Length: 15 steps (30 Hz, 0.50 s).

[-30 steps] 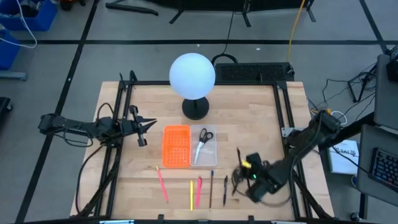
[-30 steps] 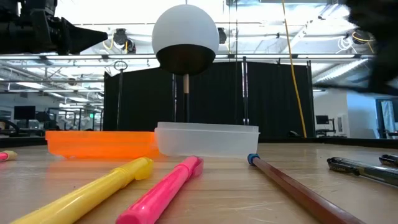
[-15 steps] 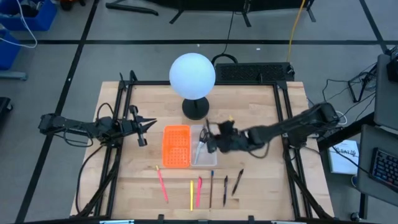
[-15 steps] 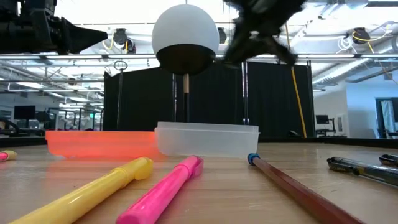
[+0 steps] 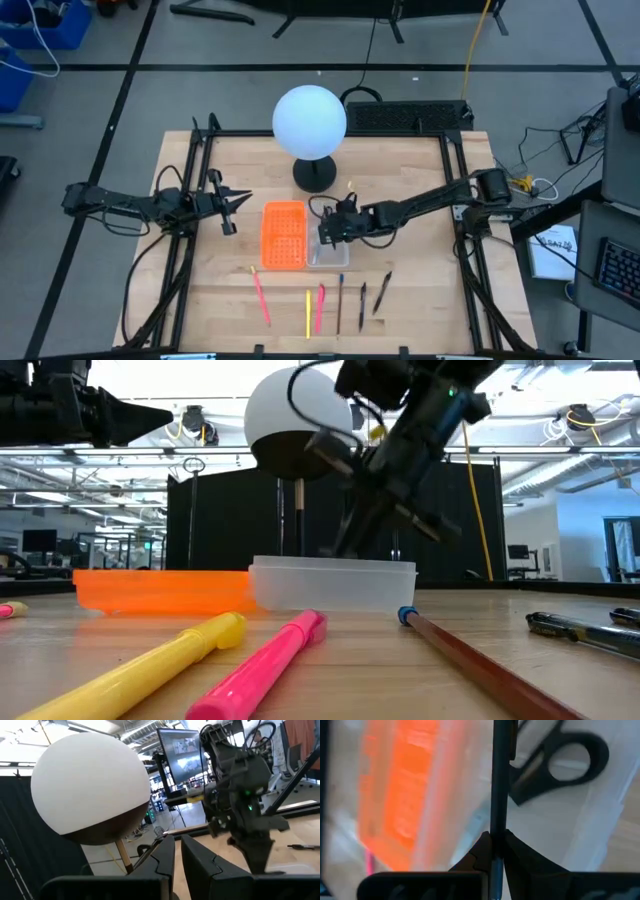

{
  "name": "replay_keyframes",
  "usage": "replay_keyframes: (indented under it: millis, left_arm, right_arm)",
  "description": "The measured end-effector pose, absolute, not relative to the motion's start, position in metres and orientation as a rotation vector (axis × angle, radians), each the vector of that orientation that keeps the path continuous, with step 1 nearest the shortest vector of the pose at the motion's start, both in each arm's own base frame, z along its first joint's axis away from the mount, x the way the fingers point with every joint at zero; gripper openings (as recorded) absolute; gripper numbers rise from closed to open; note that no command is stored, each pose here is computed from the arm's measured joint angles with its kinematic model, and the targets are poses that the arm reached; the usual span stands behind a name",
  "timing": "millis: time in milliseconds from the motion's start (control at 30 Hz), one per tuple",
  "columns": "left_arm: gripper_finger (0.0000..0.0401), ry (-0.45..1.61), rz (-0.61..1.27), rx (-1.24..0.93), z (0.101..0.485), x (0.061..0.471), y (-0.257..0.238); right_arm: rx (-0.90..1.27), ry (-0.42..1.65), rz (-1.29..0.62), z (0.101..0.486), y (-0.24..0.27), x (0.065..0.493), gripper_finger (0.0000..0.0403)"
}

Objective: Pick & place school supplies into a supply box
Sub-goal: Put the right black pen into the pencil box, then put the pink pencil into the pencil box

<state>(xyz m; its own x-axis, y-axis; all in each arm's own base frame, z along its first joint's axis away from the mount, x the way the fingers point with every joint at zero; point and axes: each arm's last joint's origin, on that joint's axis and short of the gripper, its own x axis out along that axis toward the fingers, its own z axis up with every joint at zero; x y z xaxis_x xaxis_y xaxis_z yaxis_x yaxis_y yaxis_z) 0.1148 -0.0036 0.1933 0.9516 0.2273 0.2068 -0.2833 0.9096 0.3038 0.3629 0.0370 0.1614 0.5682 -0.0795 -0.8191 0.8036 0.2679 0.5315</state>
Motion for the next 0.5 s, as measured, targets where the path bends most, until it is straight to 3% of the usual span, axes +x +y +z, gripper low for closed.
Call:
replay_keyframes:
  millis: [233, 500]
  left_arm:
    - [0.0042, -0.169, 0.265, 0.338, 0.193, 0.115, -0.004]
    - [0.0042, -0.169, 0.264, 0.337, 0.193, 0.115, -0.004]
  right_arm:
    - [1.182, 0.788, -0.699, 0.145, 0.032, 0.369, 0.0023]
    - [1.146, 0.778, -0.679, 0.152, 0.032, 0.367, 0.008]
